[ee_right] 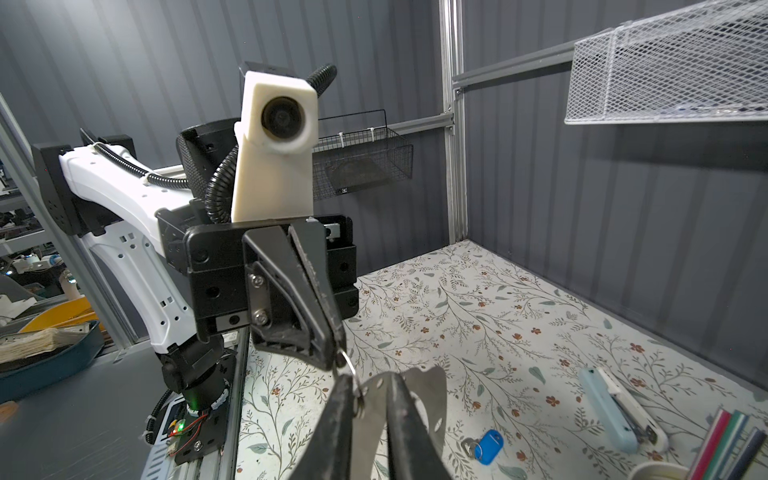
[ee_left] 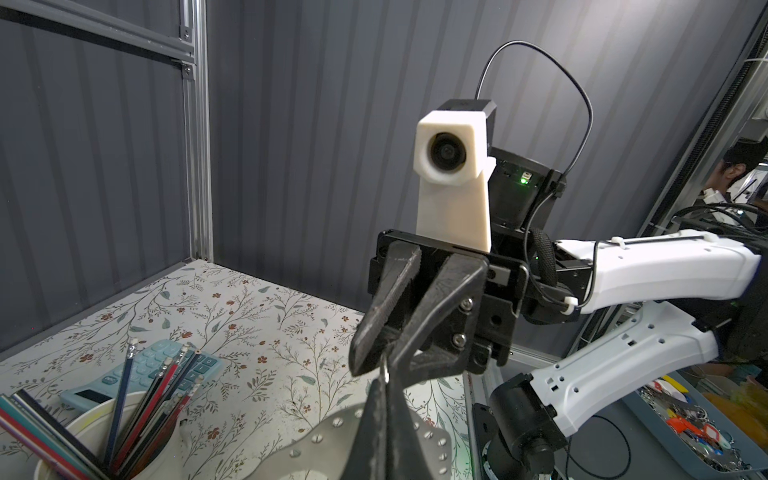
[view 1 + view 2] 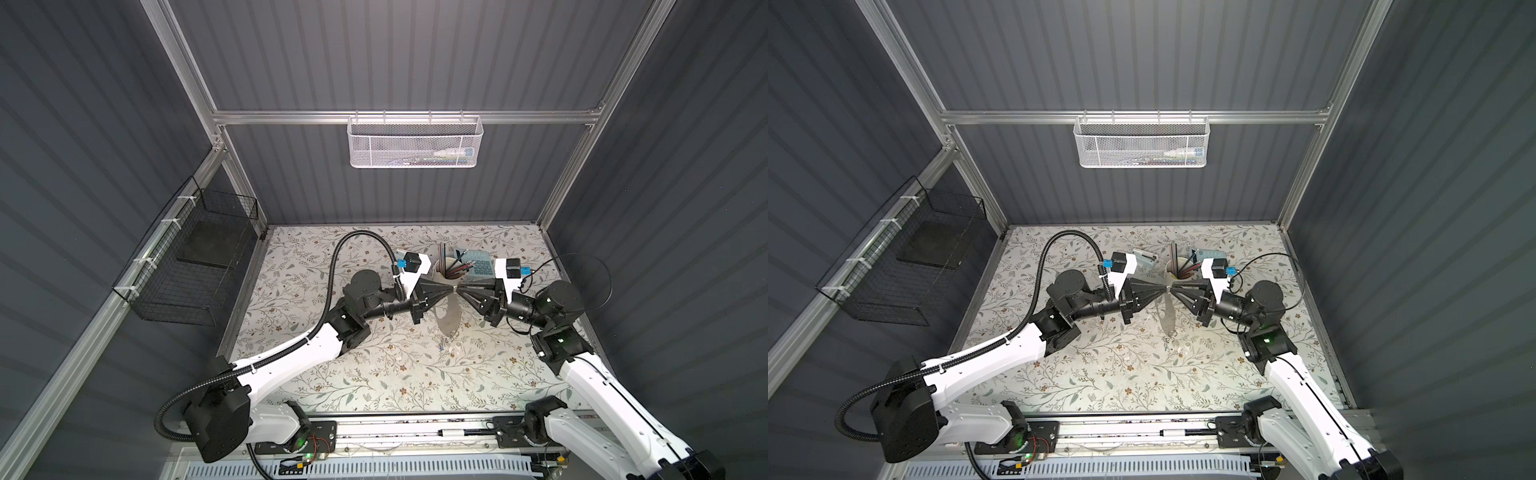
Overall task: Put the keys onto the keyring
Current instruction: 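Hold the hoop upright between both grippers above the table, then open the right gripper and draw it back while the left gripper holds the hoop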
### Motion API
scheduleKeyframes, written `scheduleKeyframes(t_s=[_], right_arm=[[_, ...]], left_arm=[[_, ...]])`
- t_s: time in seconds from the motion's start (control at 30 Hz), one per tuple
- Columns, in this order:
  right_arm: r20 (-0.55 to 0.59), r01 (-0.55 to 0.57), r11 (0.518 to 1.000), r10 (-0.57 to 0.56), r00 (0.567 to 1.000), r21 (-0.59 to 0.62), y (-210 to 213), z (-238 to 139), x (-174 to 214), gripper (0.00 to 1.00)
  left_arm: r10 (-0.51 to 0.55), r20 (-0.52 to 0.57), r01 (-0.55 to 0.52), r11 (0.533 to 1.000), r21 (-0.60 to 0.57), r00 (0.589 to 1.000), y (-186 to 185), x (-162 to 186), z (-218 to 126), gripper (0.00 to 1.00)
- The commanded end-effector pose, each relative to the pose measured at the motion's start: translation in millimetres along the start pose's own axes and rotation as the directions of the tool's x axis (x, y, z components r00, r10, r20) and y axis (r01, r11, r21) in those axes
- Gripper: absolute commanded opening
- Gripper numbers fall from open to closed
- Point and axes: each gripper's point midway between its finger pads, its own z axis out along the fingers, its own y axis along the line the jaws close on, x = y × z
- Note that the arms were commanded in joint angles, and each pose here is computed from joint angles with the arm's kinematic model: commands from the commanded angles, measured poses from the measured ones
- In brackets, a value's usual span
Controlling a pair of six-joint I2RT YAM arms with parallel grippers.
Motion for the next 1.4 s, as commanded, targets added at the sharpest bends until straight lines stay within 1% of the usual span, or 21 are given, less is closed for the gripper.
scheduleKeyframes(t_s=[0.0,0.37,0.6,0.73,0.77,0.87,0.93,1.03,1.2,1.3,1.37], right_arm=[[0.018,0.012,1.000,-0.012,1.000,-0.001,1.4,-0.6,-6.6,0.16],[0.007,0.000,1.000,0.000,1.000,-0.006,0.1,0.6,-3.3,0.00],[0.002,0.005,1.000,-0.005,1.000,-0.012,0.8,0.7,-1.3,0.00],[-0.005,0.012,1.000,-0.012,1.000,-0.012,0.6,0.8,-0.1,0.00],[-0.008,0.013,1.000,-0.013,1.000,-0.015,0.8,1.0,0.7,0.00],[-0.014,0.017,1.000,-0.017,1.000,-0.025,1.9,1.3,1.1,0.00],[-0.017,0.018,0.999,-0.019,1.000,-0.035,3.5,1.6,1.6,0.00],[-0.023,0.023,0.999,-0.024,0.999,-0.043,4.8,1.5,2.1,0.00],[-0.036,0.026,0.998,-0.029,0.999,-0.058,8.0,1.4,3.6,0.00],[-0.039,0.031,0.998,-0.033,0.999,-0.062,9.0,1.0,3.7,0.00],[-0.042,0.028,0.997,-0.031,0.999,-0.065,9.6,1.3,4.5,0.00]], left_arm=[[0.003,0.028,-0.003,1.000,0.008,1.000,-3.0,-4.4,0.7,0.00],[-0.003,0.001,0.003,1.000,0.001,1.000,-1.2,1.9,2.4,0.00],[-0.007,-0.051,0.006,1.000,-0.012,0.999,-0.3,6.3,0.3,0.00],[0.005,-0.134,-0.008,1.000,-0.023,0.991,0.6,10.8,-9.5,0.18],[0.011,-0.162,-0.015,1.000,-0.021,0.987,1.5,13.0,-13.6,0.24],[0.073,-0.262,-0.072,0.997,0.015,0.962,-4.5,20.4,-22.2,0.42],[0.120,-0.317,-0.115,0.993,0.034,0.941,-6.9,23.5,-26.1,0.45],[0.172,-0.367,-0.163,0.985,0.056,0.914,-7.6,21.8,-28.7,0.47],[0.235,-0.486,-0.195,0.972,0.132,0.842,-7.2,27.2,-27.1,0.45],[0.279,-0.506,-0.221,0.960,0.173,0.816,-7.8,22.1,-24.0,0.43],[0.295,-0.512,-0.237,0.955,0.176,0.807,-4.9,20.0,-22.3,0.43]])
